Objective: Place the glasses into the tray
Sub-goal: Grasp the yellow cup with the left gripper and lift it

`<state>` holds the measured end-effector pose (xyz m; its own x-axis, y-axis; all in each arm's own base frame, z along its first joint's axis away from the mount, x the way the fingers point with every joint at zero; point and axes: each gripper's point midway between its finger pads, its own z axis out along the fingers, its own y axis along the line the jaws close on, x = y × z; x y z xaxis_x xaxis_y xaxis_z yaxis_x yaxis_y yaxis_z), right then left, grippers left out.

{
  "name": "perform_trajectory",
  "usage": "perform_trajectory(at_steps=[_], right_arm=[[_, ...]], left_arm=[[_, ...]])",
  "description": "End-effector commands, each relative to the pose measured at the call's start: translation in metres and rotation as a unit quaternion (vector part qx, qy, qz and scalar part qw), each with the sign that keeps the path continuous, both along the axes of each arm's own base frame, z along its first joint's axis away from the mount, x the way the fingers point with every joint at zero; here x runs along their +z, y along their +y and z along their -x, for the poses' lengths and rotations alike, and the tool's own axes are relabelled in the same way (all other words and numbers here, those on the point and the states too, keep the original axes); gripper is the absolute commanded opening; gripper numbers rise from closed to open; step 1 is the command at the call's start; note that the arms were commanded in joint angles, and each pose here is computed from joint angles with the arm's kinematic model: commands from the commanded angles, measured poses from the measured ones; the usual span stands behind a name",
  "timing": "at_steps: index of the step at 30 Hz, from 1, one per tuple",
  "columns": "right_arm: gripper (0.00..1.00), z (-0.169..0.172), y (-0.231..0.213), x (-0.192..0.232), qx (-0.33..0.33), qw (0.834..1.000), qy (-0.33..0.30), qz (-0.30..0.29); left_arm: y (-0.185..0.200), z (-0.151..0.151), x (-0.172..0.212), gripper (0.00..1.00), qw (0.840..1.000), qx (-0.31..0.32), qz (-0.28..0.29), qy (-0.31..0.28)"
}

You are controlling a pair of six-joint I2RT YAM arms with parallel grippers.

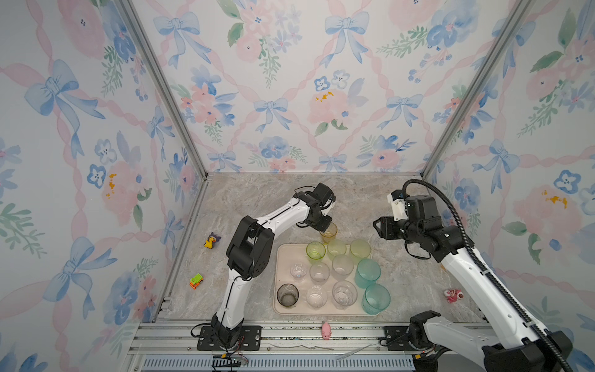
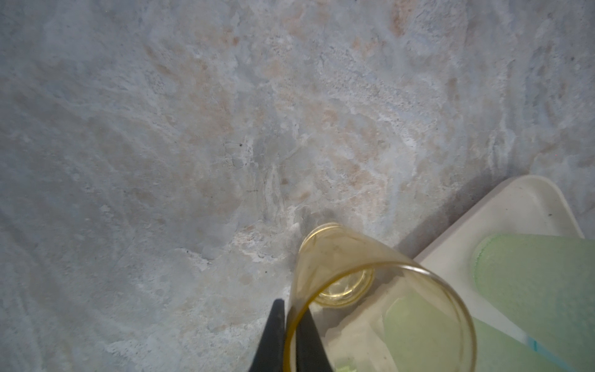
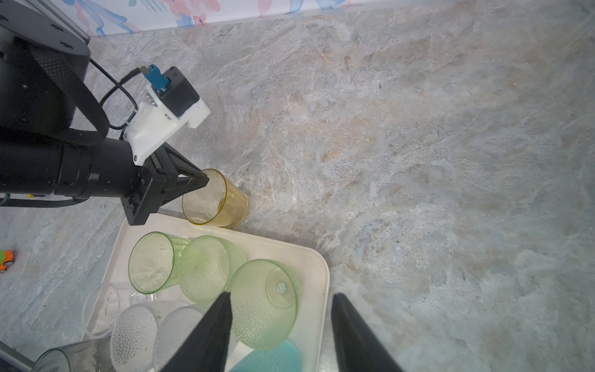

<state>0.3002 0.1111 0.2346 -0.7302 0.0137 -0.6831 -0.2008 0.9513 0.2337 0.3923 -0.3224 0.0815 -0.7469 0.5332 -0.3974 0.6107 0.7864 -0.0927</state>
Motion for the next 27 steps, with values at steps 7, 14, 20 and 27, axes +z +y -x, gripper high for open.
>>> perform_trajectory(at_steps=[7,14,20,27], right_arm=[[0.53,0.000,-0.001,0.003,0.004,1.000,-0.009,-0.005],[0.53,0.000,0.001,0.005,0.007,1.000,-0.010,-0.008],[0.53,0.001,0.003,0.003,0.011,1.000,-0.007,-0.012],[0.53,-0.003,0.010,-0.001,0.016,0.999,-0.001,-0.030]], left_arm=[[0.017,-0.011,0.058,0.08,0.997,0.019,-0.008,-0.072],[0.062,-0.015,0.132,0.08,0.987,0.060,0.004,-0.149],[0.130,0.026,0.149,0.09,0.979,0.120,-0.016,-0.161],[0.169,0.072,0.111,0.09,0.981,0.153,-0.035,-0.115]])
